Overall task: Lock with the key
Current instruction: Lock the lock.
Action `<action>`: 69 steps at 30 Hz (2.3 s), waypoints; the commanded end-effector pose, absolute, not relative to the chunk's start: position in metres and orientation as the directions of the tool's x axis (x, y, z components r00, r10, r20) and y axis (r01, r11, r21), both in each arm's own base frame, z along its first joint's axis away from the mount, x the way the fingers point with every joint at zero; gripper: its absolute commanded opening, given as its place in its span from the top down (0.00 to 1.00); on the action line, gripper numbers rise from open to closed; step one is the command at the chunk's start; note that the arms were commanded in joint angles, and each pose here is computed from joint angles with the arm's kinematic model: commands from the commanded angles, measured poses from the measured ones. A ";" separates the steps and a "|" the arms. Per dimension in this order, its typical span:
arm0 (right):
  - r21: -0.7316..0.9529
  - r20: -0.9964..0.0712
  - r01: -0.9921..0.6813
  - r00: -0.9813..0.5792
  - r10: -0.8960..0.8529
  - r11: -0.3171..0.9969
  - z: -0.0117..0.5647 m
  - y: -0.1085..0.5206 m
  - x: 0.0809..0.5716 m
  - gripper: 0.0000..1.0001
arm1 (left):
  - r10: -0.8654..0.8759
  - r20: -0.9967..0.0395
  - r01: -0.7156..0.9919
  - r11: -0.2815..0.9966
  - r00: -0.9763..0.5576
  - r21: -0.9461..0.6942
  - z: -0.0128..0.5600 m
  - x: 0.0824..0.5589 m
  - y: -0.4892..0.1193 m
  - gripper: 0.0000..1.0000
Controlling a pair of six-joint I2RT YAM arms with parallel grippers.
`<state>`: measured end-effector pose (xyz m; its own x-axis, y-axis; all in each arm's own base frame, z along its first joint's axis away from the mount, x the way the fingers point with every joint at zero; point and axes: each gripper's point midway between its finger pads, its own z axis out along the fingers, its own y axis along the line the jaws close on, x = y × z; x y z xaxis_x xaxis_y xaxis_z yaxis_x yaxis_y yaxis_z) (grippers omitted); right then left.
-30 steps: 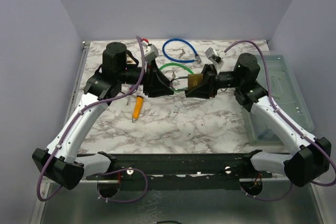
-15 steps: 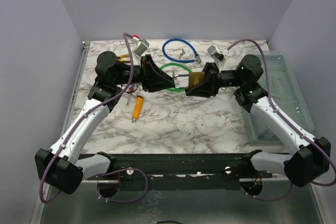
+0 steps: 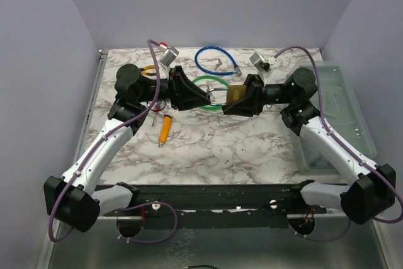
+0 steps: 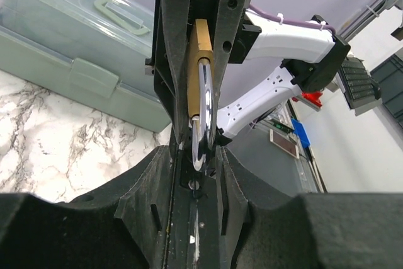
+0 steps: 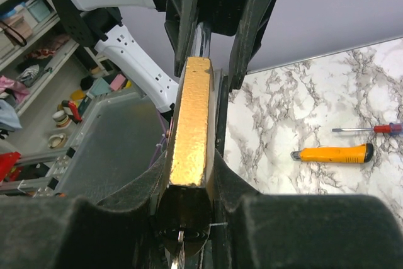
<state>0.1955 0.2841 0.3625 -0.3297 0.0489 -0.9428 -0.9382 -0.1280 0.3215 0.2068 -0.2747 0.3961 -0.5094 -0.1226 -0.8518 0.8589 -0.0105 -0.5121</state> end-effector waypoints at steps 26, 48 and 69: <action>0.322 -0.940 -0.923 -0.338 0.045 -0.212 0.369 0.291 0.189 0.99 | -0.096 -0.866 0.871 -0.059 -0.491 -0.488 0.389 0.203 -0.312 1.00; 0.317 -0.946 -0.931 -0.325 0.013 -0.180 0.352 0.309 0.202 1.00 | -0.050 -0.870 0.870 -0.079 -0.491 -0.487 0.381 0.189 -0.344 1.00; 0.310 -0.946 -0.919 -0.325 0.023 -0.242 0.359 0.320 0.189 1.00 | -0.029 -0.851 0.848 -0.104 -0.524 -0.519 0.363 0.183 -0.357 1.00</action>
<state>0.2091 0.2838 0.3547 -0.3440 0.0144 -0.9389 -0.9261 -0.1705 0.3367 0.2145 -0.3129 0.3838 -0.4695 -0.0987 -0.8774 0.8822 -0.0108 -0.4708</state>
